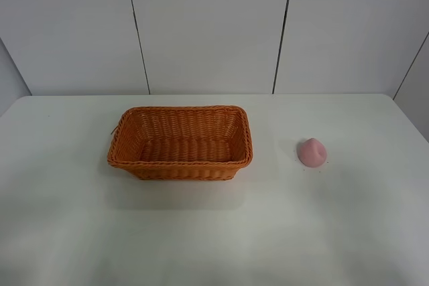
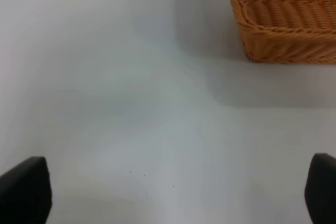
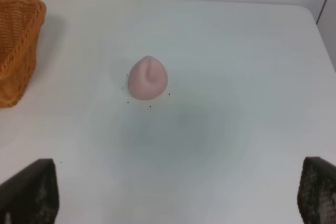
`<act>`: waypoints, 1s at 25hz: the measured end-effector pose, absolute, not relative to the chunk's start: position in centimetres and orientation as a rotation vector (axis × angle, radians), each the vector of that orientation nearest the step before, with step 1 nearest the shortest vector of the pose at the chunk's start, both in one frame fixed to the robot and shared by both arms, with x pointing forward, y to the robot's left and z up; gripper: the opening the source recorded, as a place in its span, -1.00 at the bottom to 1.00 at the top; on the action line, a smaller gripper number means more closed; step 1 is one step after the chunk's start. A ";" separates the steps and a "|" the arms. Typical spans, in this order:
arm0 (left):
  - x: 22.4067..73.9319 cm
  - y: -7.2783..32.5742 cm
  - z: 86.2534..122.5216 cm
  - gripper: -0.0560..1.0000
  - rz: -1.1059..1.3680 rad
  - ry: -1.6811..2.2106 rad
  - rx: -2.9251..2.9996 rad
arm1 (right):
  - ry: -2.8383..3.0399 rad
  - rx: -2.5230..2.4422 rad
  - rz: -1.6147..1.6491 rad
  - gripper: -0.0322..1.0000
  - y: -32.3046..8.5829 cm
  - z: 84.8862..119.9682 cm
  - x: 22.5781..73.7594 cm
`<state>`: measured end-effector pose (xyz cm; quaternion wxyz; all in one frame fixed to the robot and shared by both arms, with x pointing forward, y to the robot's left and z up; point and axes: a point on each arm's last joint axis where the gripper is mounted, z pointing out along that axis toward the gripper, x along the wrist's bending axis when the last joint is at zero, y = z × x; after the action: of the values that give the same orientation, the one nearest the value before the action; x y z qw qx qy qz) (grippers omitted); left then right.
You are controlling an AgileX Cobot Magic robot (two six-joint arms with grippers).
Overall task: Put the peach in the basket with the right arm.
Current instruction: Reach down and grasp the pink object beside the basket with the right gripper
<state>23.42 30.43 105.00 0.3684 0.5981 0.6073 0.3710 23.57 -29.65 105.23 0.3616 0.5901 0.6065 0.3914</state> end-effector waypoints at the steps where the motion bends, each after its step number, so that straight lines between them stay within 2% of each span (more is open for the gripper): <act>1: 23.4 30.4 105.0 0.99 0.953 1.559 1.536 | 1.562 1.520 1.008 0.41 -29.6 105.2 23.6; 14: 23.4 30.4 105.0 0.99 0.953 1.559 1.536 | 1.616 1.574 0.950 0.41 -29.7 105.4 24.8; 18: 23.4 30.4 105.0 0.99 0.953 1.559 1.536 | 1.750 1.718 0.806 0.41 -29.6 106.3 28.7; 25: 23.4 30.4 105.0 0.99 0.953 1.559 1.536 | 1.956 1.934 0.537 0.41 -29.3 106.0 39.3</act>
<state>23.42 30.43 105.00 0.3684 0.5981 0.6073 0.3710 39.28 -29.29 105.99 0.1688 0.6801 0.6880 0.1889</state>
